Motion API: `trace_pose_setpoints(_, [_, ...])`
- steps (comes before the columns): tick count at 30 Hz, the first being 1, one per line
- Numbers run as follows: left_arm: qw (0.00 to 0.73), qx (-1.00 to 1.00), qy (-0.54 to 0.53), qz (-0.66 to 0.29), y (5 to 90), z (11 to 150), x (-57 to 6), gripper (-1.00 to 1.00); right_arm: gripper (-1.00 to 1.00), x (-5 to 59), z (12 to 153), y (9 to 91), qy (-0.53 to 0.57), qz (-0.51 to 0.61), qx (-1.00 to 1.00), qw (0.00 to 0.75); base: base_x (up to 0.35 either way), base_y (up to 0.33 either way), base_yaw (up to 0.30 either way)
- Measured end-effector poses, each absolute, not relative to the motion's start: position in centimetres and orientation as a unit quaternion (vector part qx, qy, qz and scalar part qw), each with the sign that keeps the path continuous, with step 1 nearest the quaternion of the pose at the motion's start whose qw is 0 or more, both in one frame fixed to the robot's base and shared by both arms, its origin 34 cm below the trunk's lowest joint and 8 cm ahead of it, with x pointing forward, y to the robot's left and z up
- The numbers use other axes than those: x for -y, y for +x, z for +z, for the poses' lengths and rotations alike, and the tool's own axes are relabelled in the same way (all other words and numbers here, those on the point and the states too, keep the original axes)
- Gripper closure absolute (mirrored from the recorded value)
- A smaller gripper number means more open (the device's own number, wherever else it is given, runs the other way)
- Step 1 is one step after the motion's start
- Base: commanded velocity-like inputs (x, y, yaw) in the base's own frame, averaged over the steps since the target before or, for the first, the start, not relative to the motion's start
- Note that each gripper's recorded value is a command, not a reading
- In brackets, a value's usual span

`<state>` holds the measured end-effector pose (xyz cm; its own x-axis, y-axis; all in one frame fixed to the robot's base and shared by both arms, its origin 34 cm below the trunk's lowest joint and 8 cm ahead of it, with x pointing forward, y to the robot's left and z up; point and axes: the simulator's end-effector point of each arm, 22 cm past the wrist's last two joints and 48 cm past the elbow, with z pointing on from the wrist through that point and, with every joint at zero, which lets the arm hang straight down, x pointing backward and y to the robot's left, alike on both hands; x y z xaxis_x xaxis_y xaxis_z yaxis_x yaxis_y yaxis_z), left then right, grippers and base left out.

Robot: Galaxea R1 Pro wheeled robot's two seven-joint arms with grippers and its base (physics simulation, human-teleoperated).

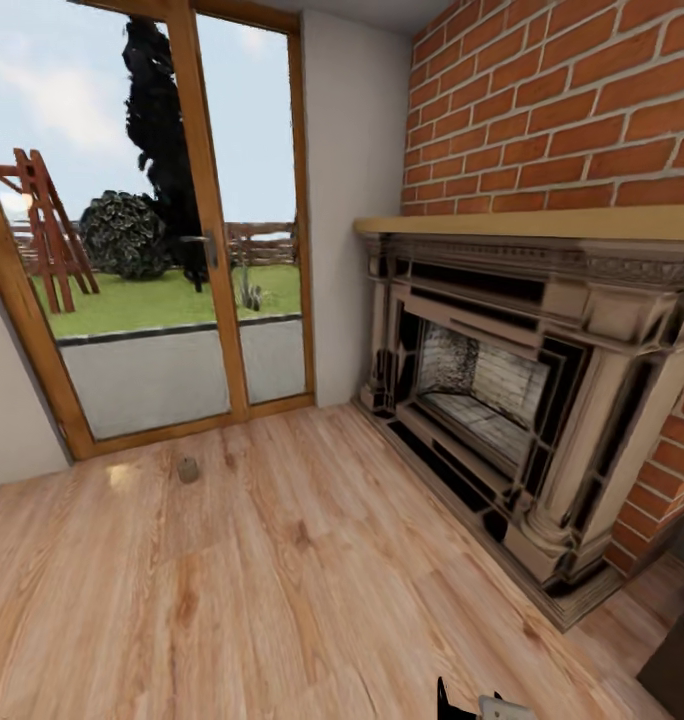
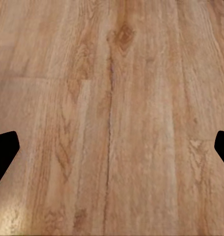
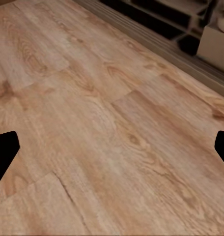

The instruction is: Place each of the two pumpkins and all three candles from the living room inside a cabinet in the living room (use any cabinet), then make sure every cabinet is closed, and position the cauldron so it is next to a table in the living room.

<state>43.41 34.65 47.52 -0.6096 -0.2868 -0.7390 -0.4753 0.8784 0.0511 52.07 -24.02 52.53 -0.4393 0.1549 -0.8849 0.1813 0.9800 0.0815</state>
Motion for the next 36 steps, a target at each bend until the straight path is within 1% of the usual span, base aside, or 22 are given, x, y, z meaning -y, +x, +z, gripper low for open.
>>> trace_pose_setpoints(36, [0.383, -0.89, -0.214, 0.123, 43.34, 47.43, -34.74, -1.0, -1.0, 24.27, 52.55, 52.08, 0.1, -0.015, -0.848, 0.521, 0.331, 0.0, 0.287])
